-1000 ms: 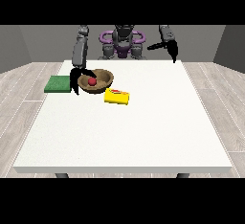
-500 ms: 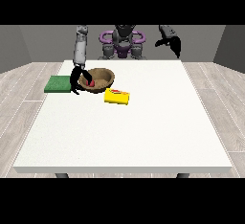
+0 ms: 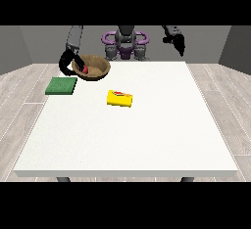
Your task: Pick the cup and pour the ball into the bowl, then pick the bowl and place it on the pad
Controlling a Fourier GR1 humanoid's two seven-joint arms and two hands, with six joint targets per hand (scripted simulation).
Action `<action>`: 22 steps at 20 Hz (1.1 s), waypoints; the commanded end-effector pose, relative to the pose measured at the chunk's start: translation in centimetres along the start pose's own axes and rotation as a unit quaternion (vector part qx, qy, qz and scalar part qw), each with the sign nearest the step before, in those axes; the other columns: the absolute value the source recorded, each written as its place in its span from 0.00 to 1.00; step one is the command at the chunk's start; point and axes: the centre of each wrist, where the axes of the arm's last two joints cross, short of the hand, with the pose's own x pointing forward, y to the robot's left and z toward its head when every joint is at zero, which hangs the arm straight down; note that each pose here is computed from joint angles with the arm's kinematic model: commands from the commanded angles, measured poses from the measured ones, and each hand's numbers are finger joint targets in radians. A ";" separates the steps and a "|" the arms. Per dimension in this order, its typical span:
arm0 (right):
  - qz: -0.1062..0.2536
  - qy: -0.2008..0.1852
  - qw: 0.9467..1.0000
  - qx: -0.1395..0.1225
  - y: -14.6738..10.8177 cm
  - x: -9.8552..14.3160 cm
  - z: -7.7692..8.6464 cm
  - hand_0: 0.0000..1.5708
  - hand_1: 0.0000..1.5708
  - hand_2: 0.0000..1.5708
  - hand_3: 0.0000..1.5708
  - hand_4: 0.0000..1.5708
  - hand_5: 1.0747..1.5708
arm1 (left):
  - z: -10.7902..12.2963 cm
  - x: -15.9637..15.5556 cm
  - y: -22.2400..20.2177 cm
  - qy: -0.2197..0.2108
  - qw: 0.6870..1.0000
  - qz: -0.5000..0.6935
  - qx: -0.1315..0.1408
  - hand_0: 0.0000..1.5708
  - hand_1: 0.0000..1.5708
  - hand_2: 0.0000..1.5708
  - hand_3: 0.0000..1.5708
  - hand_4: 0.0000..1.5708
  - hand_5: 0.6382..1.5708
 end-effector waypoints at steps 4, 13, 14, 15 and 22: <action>-0.024 0.029 0.999 0.001 -5.1 3.8 -1.7 1.00 1.00 1.00 0.49 0.51 1.00 | 1.2 -0.8 1.8 0.006 0.999 -0.002 0.031 0.00 0.00 0.00 0.00 0.64 0.83; -0.010 -0.013 1.000 0.000 -8.5 4.2 -1.5 1.00 1.00 1.00 0.30 0.53 1.00 | 1.6 -1.4 7.4 -0.017 0.999 -0.005 0.051 0.00 0.00 0.00 0.00 0.77 0.90; -0.022 -0.035 0.999 -0.028 -10.9 4.8 -2.1 1.00 1.00 1.00 0.14 0.56 1.00 | 0.8 -0.2 7.5 -0.050 0.997 0.004 0.053 0.00 0.00 0.00 0.00 0.80 0.93; -0.011 -0.020 0.999 -0.026 -12.1 2.0 -1.7 1.00 1.00 1.00 0.00 0.57 1.00 | 1.5 0.4 10.4 -0.041 0.998 0.010 0.051 0.00 0.00 0.00 0.00 0.82 0.94; -0.043 -0.074 0.995 -0.059 -14.4 2.8 -1.9 1.00 1.00 1.00 0.00 0.52 1.00 | 2.1 6.2 23.4 -0.118 0.985 0.009 0.124 0.00 0.00 0.00 0.00 0.81 1.00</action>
